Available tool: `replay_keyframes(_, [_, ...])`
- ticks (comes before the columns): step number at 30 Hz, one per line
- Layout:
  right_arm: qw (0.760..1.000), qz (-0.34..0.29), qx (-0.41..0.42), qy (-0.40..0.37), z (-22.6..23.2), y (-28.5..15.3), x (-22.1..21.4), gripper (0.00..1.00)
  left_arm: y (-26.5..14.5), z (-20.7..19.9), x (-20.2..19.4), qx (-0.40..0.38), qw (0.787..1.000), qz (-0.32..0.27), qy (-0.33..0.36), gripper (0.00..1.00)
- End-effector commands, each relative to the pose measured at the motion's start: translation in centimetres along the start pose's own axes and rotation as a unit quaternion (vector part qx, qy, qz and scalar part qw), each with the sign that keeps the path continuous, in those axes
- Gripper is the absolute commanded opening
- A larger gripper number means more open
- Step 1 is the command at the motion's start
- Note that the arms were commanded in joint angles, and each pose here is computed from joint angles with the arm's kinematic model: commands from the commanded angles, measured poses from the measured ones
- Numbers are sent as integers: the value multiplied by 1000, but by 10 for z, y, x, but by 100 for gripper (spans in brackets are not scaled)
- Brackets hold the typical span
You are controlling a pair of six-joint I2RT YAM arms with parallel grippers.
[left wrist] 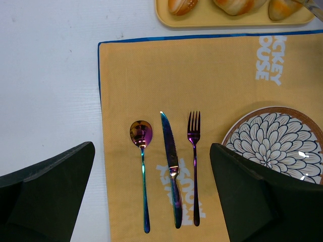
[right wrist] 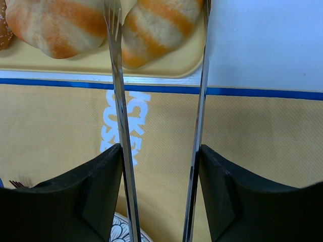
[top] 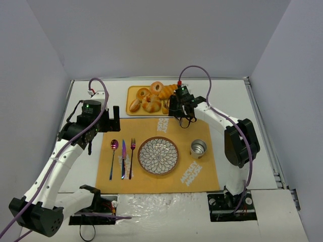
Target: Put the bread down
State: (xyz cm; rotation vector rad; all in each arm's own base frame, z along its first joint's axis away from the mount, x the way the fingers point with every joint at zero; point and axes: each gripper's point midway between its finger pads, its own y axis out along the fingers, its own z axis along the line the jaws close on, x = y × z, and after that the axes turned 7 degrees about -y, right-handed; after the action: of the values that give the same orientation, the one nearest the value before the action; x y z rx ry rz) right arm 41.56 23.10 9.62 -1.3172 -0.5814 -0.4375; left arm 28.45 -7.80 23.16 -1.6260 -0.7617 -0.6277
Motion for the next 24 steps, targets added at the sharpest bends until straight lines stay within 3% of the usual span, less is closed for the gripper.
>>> replay_keyframes(1, [999, -39, 6, 3, 3, -11, 27, 54, -3, -6, 14, -11, 1000, -24, -2, 96])
replay_keyframes(6, [999, -42, 9, 4, 4, -14, 29, 49, -3, -6, 14, -12, 1000, -24, -2, 96])
replay_keyframes(10, [999, -42, 12, 3, 5, -15, 30, 39, -3, -6, 14, -11, 1000, -24, -2, 96])
replay_keyframes(18, [999, -51, 18, 3, 6, -27, 34, 1, -3, -6, 14, -10, 1000, -24, -3, 96])
replay_keyframes(24, [997, -77, 19, 3, 5, -55, 51, 0, -2, -6, 14, -10, 1000, -24, -3, 96])
